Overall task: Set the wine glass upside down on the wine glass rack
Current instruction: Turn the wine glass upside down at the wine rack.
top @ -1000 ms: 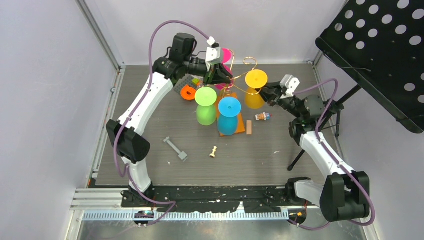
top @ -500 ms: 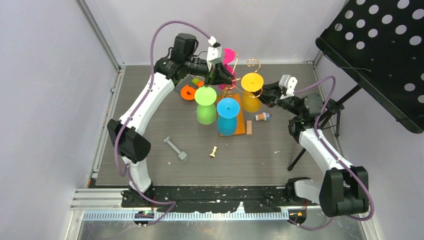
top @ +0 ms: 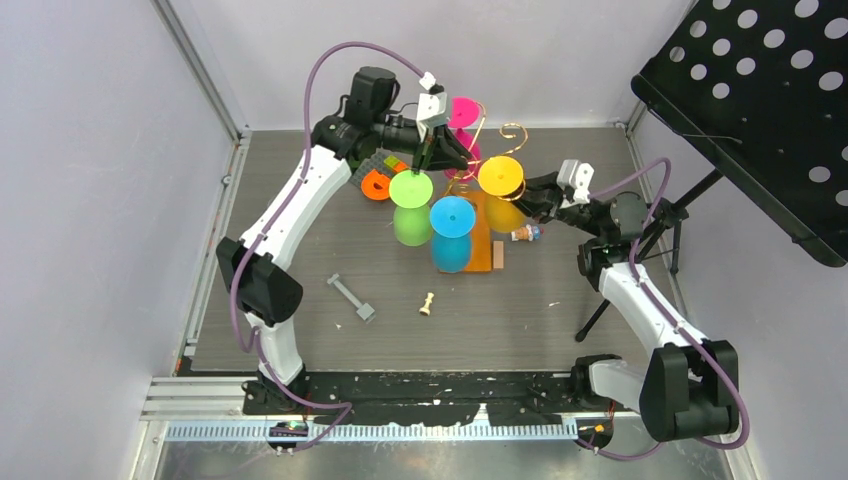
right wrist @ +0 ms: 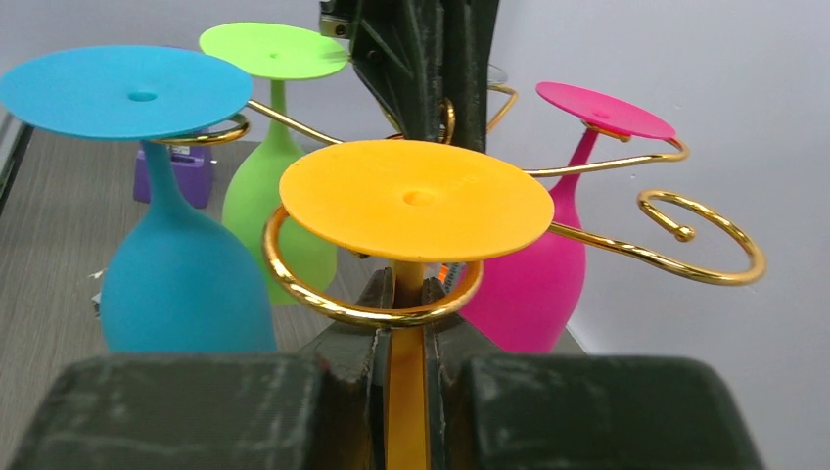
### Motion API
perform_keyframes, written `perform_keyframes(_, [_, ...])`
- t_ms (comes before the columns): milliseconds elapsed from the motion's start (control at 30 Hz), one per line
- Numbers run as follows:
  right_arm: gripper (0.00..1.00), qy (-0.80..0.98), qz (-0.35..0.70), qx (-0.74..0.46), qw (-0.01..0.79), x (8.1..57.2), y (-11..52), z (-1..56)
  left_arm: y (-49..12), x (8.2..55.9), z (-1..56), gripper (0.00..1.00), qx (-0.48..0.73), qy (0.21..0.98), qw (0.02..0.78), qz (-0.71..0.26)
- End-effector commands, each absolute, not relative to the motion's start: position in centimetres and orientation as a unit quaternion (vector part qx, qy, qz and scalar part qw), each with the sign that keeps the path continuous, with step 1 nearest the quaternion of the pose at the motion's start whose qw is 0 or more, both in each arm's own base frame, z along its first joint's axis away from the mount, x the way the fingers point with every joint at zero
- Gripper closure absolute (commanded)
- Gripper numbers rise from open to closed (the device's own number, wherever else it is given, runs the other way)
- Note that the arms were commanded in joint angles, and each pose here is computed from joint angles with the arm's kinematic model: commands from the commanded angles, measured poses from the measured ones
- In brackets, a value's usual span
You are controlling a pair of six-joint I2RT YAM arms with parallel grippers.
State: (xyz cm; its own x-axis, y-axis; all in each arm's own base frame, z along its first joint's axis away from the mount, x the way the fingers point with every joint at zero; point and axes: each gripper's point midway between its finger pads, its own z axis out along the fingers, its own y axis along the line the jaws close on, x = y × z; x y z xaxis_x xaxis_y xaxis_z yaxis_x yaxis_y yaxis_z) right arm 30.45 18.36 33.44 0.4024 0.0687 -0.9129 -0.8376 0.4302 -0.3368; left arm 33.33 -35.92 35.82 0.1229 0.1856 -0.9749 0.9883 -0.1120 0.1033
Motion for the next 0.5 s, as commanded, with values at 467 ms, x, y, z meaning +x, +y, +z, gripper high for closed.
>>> perform_keyframes(467, [0.94, 0.433, 0.224, -0.398, 0.777, 29.4, 16.2, 35.6, -35.7, 32.8, 32.6, 1.00, 0.582, 0.536, 0.398, -0.465])
